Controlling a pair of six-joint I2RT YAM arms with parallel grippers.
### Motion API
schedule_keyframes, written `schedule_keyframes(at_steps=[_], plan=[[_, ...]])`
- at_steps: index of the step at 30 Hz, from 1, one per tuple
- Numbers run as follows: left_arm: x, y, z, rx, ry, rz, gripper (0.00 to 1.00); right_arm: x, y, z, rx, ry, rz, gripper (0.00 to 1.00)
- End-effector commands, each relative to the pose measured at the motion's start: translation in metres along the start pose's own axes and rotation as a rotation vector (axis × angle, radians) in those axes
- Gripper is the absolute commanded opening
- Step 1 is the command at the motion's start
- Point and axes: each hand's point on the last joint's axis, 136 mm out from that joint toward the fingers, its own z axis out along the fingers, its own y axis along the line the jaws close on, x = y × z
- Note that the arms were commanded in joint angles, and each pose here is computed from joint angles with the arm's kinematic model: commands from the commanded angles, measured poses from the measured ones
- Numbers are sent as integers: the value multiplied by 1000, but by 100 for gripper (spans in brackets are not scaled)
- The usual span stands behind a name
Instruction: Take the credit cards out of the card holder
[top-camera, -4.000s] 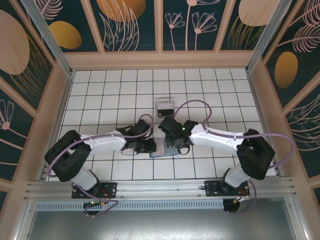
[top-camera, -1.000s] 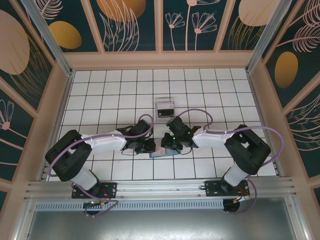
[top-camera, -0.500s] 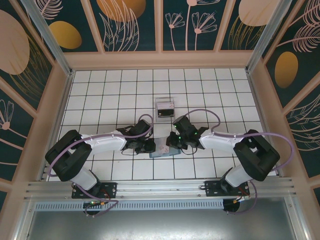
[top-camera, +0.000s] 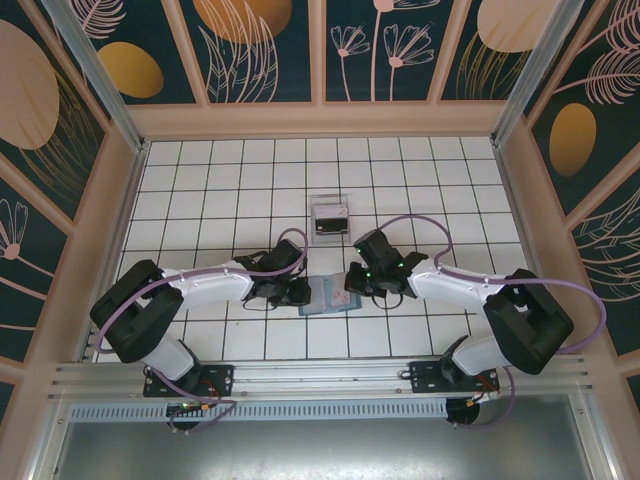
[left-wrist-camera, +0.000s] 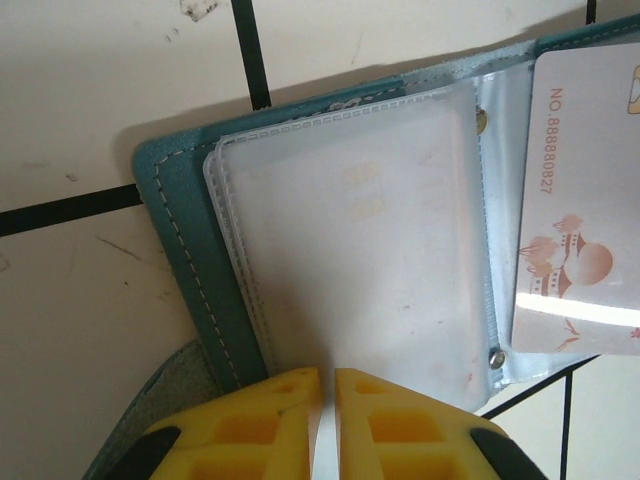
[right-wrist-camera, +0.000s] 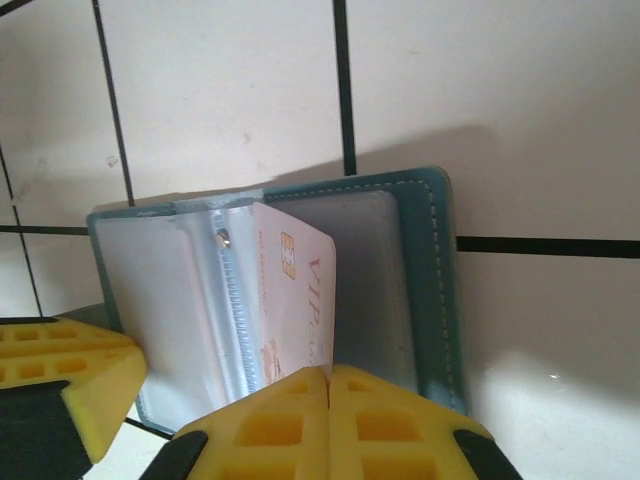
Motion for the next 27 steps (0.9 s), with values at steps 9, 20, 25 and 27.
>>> schedule_keyframes(at_steps=[9,20,25,27], plan=[[9,25,-4,-110,11,7,15,-5,-32,-12,187,-21,-18,0],[7,31,-7,-133,-3,9,15,-25,-5,-38,142,-82,-46,0],[4,34,-11,-142,-17,6,16,-36,12,-53,101,-122,-76,0],[2,37,-12,-150,-25,1,16,-40,16,-59,97,-141,-102,0]])
